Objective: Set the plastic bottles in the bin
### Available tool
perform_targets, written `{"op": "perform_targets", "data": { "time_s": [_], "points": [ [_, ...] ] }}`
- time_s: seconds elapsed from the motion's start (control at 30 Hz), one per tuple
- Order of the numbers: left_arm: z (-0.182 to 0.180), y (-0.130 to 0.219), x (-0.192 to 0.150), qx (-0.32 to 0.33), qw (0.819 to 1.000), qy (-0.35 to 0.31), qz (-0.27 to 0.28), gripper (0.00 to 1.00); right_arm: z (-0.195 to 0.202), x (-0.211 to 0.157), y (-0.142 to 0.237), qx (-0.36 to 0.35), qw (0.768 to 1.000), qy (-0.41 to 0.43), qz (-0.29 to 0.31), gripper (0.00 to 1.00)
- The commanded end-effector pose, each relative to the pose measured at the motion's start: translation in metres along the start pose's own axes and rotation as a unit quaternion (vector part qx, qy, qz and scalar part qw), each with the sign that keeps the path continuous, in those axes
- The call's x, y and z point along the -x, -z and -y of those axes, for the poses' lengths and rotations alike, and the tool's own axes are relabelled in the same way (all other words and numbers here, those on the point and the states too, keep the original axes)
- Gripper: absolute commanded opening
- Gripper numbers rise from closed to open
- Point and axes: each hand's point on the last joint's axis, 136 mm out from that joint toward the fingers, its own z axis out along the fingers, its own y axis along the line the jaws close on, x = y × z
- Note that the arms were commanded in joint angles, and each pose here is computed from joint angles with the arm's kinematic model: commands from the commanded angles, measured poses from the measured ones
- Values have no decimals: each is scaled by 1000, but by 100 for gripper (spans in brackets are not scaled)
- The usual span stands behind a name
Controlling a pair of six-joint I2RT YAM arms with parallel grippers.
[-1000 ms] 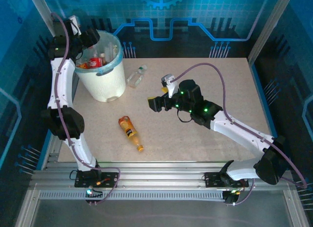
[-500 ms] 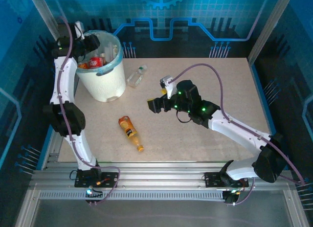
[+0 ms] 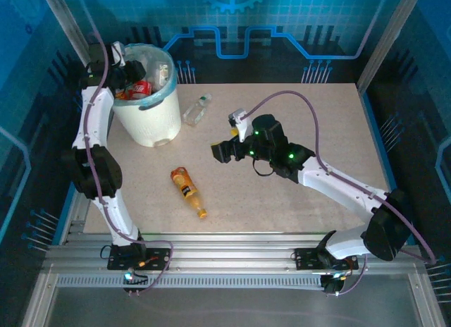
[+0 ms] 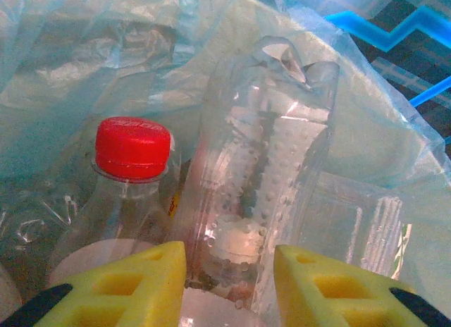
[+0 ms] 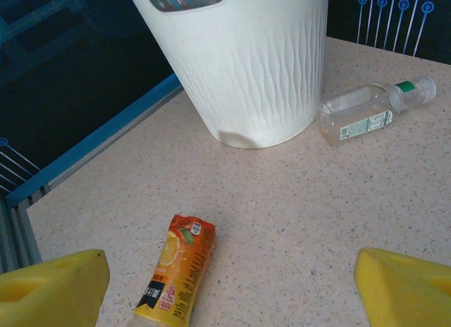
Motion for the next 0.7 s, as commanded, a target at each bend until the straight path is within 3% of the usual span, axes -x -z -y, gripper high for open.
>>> {"op": "perform_targets", "data": {
  "time_s": [0.0,0.2,0.3,0.47,0.67],
  "points": [
    [16,22,6,-17,1000,7,-7,44,-13,12,2,17,1000,4,9,91],
    [45,91,59,-28,994,-18,106,51,-10,6,-5,5,1000,-4,-15,91],
    [53,125,63,-28,988,-33,148,52,-12,-5,-17,2,999,-3,-46,91],
    [63,163,27,-22,980,-87,179,54,-29,-30,-43,5,993,4,-114,91],
    [77,190,-59,-42,966,-183,178,57,-67,-83,-74,28,975,22,-218,91]
  ]
}}
